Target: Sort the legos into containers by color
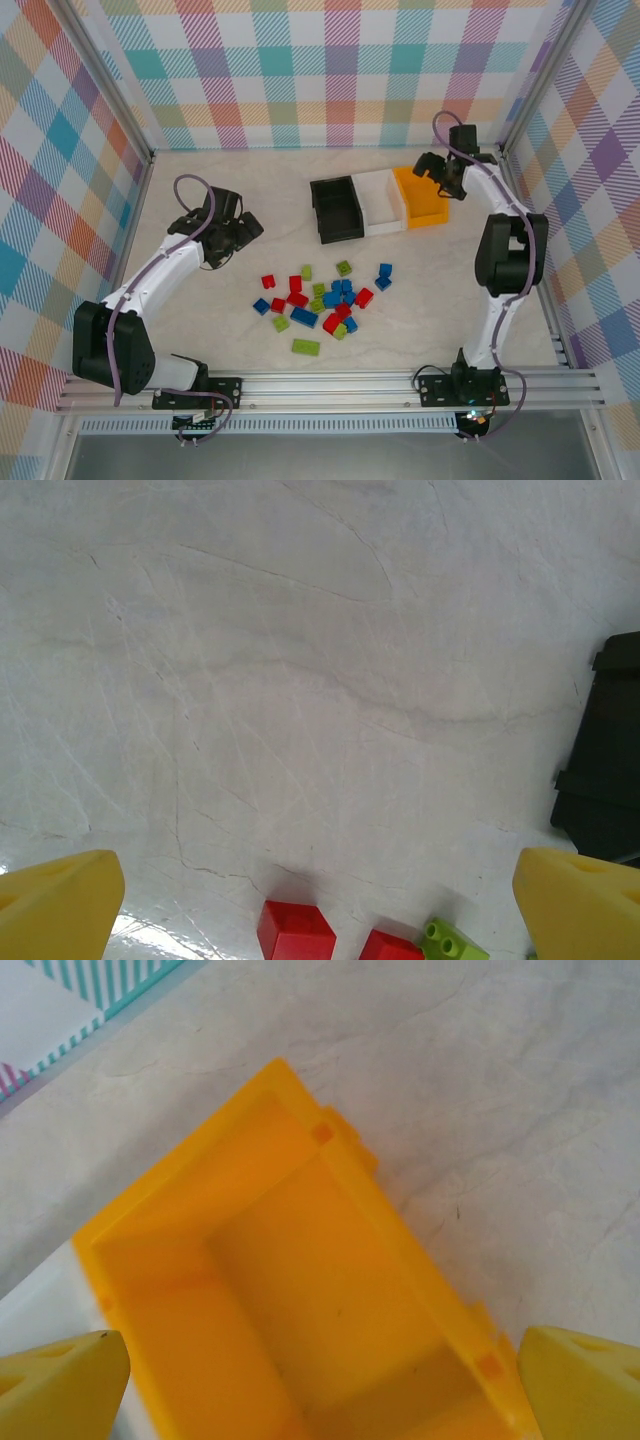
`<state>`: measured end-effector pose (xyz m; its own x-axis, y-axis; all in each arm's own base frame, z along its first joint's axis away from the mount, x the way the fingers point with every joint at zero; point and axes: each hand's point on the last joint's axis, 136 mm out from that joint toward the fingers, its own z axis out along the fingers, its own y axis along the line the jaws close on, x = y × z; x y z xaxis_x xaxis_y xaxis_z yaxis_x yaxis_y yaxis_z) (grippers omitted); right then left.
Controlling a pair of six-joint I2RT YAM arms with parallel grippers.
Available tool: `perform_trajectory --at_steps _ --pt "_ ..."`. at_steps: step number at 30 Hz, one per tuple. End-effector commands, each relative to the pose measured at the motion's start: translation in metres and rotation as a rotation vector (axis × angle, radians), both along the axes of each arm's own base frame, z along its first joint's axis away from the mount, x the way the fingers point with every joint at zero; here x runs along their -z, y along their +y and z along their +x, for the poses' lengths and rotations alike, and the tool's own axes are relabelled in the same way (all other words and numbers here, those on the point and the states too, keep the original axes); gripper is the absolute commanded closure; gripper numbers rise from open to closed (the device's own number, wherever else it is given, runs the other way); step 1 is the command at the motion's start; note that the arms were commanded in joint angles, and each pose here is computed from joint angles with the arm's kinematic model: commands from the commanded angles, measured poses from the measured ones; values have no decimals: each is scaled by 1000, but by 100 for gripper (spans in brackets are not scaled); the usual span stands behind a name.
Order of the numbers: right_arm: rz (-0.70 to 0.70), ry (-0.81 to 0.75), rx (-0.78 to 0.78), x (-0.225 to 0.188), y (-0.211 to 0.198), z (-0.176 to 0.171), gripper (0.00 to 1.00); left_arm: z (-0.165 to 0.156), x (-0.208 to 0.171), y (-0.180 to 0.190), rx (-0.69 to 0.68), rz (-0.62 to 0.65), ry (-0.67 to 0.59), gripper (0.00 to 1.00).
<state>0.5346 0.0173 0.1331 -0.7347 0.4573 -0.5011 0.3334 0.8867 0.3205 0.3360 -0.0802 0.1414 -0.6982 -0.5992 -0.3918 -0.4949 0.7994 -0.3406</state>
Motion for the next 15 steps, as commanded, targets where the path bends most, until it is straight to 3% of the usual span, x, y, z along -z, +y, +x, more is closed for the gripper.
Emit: perform_trajectory --at_steps 1,7,15 --pt "7 13 -51 3 -1 11 0 1 -14 -3 29 4 -16 0" --pt "37 54 -98 25 7 23 0 3 -12 -3 25 10 -10 0" --pt "22 46 -200 21 56 17 0 7 -5 -7 28 -2 0 0"
